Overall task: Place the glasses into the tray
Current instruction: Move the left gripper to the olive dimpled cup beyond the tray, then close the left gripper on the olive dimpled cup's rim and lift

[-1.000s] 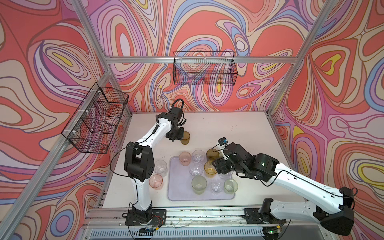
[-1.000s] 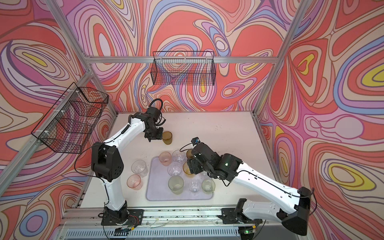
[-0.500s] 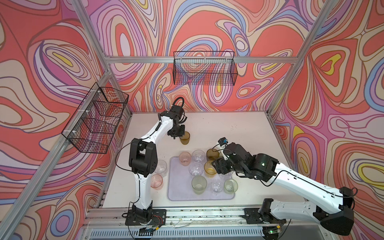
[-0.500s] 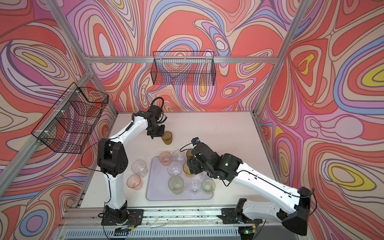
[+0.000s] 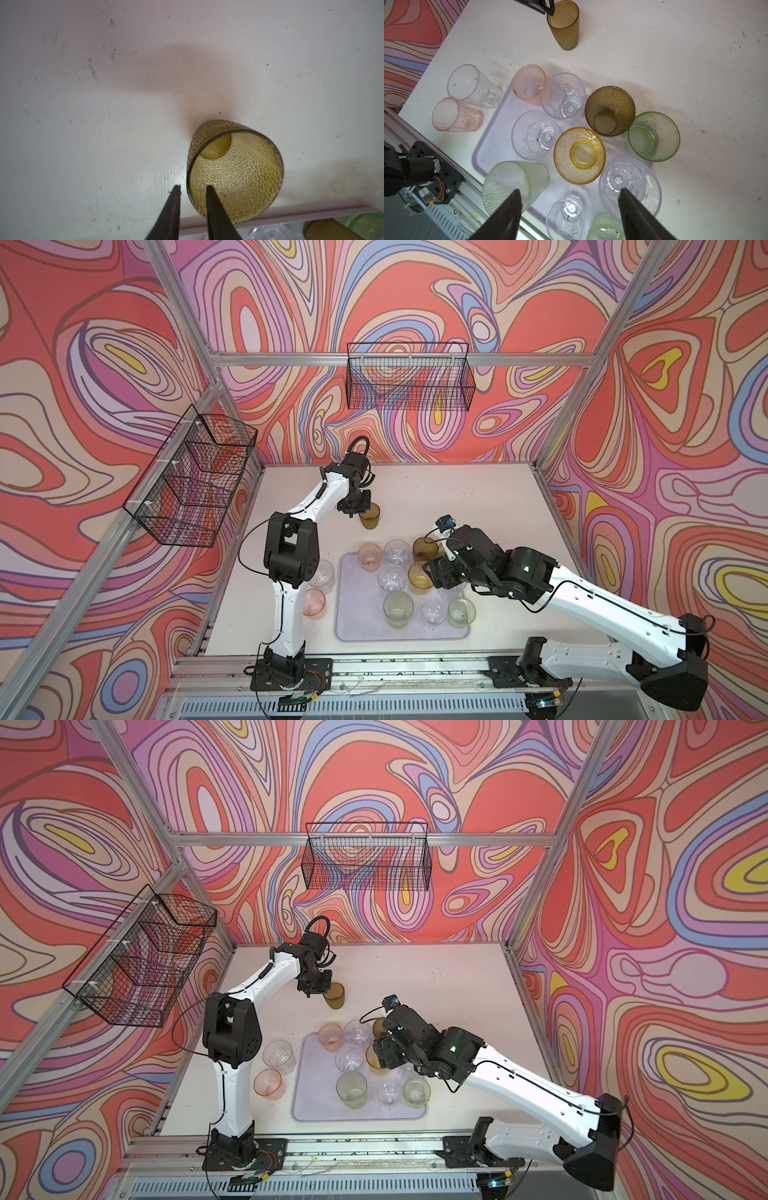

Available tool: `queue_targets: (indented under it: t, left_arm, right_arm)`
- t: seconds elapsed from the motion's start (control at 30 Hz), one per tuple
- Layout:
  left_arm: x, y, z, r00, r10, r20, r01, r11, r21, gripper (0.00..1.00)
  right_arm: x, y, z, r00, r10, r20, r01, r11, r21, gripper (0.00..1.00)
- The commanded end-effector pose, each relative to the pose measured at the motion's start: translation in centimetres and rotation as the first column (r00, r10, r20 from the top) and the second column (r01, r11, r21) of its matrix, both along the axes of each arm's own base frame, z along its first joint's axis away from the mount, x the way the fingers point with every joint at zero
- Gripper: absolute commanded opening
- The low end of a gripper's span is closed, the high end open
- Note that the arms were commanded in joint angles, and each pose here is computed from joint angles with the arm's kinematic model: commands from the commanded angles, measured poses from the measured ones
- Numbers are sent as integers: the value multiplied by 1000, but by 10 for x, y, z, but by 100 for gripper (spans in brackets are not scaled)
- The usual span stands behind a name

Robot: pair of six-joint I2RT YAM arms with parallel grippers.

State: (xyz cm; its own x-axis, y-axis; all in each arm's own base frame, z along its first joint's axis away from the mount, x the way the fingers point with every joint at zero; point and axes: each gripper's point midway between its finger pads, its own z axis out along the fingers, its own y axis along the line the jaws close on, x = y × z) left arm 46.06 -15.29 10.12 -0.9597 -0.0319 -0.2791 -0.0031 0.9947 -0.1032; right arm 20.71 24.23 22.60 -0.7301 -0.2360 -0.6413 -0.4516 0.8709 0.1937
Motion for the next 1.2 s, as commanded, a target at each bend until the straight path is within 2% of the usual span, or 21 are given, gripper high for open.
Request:
queue_targets:
  t: [0.0,0.83,1.17]
  left_arm:
    - [8,6,-7,1000,25,3,-25,1000,15,24]
    - [8,10,-20,999,30,-22,-30,999,18,13]
    - [8,10,-13,1000,24,-12,-24,1000,16,5]
  right_arm:
    - [0,-1,4,1000,-3,5,3,1000,13,77]
    - [1,2,1,1000,6,-2,-6,1000,7,77]
    - [-1,1,0,1000,7,-6,-7,1000,8,76]
